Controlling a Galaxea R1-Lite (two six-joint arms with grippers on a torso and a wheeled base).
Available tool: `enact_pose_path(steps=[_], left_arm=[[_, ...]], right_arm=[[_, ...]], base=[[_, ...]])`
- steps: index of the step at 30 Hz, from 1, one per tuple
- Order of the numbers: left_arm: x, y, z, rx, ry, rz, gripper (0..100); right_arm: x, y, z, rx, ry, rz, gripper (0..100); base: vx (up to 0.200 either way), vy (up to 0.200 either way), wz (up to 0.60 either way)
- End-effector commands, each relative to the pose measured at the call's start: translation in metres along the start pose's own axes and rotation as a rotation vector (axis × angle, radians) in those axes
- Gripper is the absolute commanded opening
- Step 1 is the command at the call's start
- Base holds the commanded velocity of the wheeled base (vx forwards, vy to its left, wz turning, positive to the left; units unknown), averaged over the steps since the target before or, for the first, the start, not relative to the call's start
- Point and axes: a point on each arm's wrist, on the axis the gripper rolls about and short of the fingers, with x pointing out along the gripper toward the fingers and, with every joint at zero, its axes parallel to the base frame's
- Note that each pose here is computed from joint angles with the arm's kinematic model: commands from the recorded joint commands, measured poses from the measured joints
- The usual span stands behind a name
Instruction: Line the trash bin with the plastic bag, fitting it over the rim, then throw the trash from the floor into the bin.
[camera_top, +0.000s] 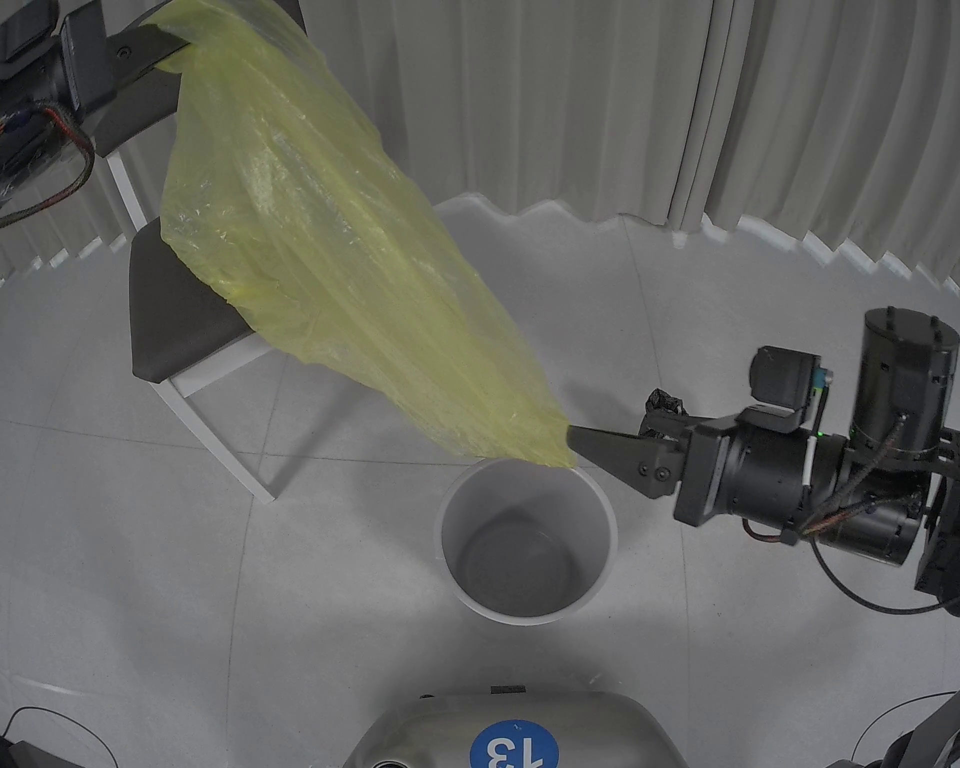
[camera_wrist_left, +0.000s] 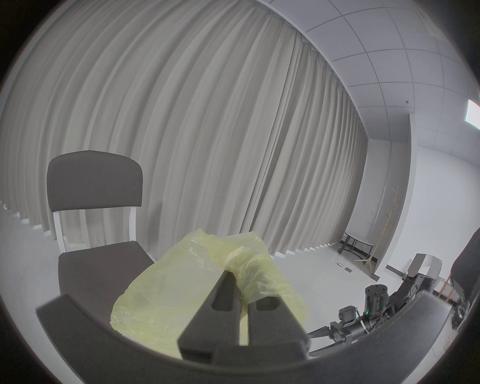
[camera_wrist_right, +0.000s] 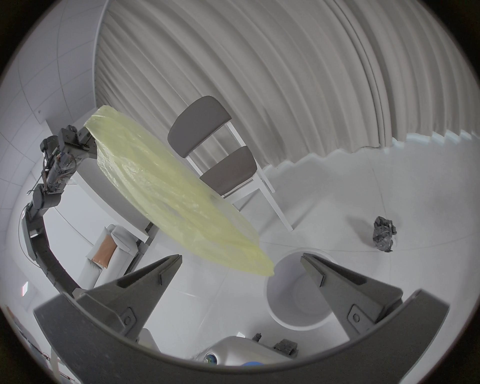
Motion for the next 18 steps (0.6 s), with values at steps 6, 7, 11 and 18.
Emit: enact_pose_path(steps=[6,7,11,18], left_arm=[[-0.012,-0.003,0.0,-0.003,-0.006,-0.014,0],[-0.012,-0.003,0.0,-0.003,-0.008,-0.014,0],[-0.01,-0.003,0.0,-0.004,-0.008,-0.017,0],[-0.011,-0.005,0.0,-0.006,-0.009,-0.026,0]], right_arm=[[0.042,0.004,0.0,-0.017,0.035,0.001,100],[0.045,0.004,-0.002,-0.017,0.042,-0.001,100],[0.049,0.004,-0.004,-0.027,0.052,-0.001,100],[0.068,-0.002,-0.009,-0.027,0.069,-0.022,100]], base=[[0.0,0.0,0.0],[0.0,0.0,0.0],[0.0,0.0,0.0],[0.0,0.0,0.0]])
